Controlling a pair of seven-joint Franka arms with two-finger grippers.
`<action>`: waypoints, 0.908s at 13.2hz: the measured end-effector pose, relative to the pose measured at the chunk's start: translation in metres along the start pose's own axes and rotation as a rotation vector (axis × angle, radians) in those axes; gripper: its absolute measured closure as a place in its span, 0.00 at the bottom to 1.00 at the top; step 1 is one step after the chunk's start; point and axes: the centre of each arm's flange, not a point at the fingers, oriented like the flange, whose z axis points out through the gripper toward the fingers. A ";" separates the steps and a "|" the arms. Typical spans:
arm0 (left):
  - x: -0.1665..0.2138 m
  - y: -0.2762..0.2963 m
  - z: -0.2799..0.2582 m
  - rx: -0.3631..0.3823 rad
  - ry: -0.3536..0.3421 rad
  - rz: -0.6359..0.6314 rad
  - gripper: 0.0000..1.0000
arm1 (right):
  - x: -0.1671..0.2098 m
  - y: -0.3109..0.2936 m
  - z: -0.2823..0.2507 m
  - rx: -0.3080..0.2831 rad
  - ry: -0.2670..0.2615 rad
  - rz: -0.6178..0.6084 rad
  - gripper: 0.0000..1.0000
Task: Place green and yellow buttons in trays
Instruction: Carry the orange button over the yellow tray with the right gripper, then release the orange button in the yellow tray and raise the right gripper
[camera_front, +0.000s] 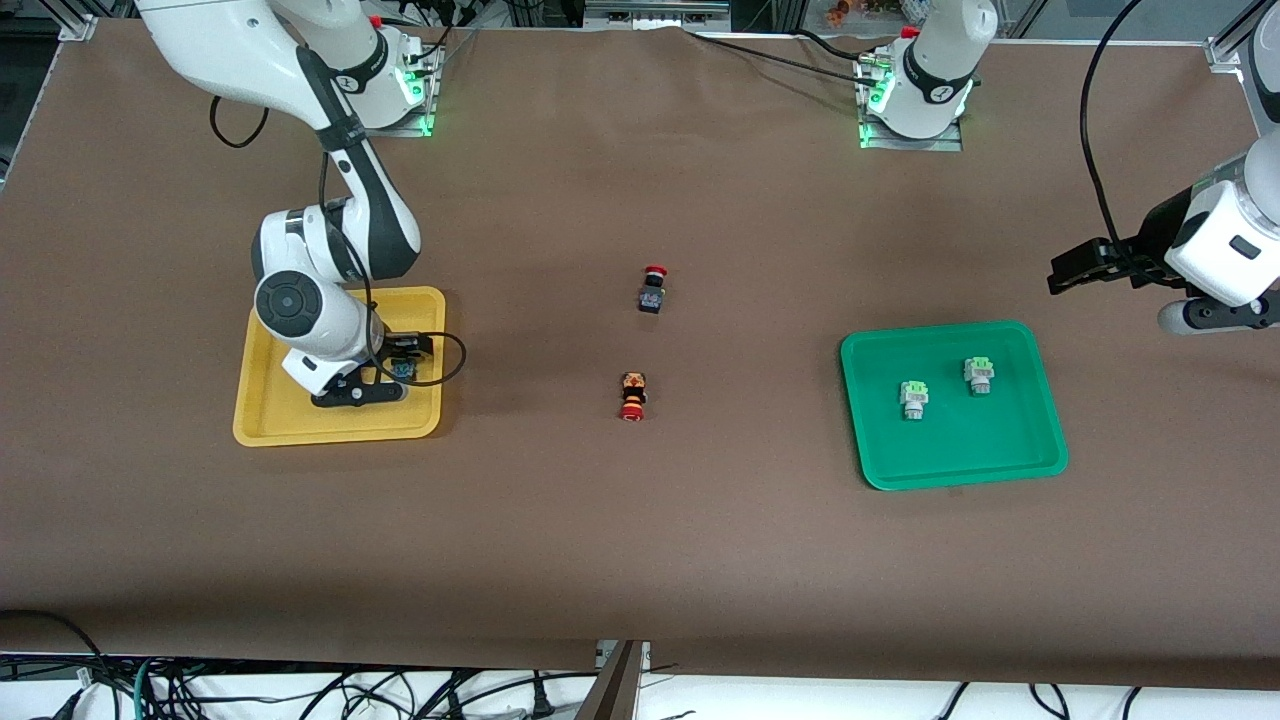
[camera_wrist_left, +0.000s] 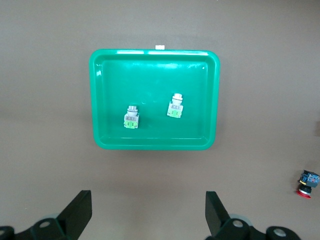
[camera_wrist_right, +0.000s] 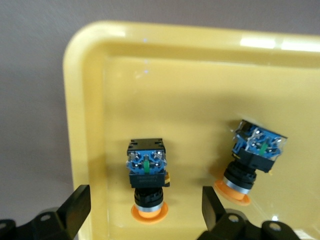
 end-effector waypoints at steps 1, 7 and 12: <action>0.001 0.000 -0.001 -0.001 0.004 0.001 0.00 | 0.003 -0.001 -0.016 0.004 0.014 -0.001 0.01; 0.002 0.003 -0.004 -0.001 0.008 0.004 0.00 | 0.027 0.006 -0.119 0.026 0.142 0.012 0.00; 0.004 0.003 -0.002 -0.001 0.006 0.004 0.00 | 0.003 0.021 -0.242 0.035 0.094 0.025 0.00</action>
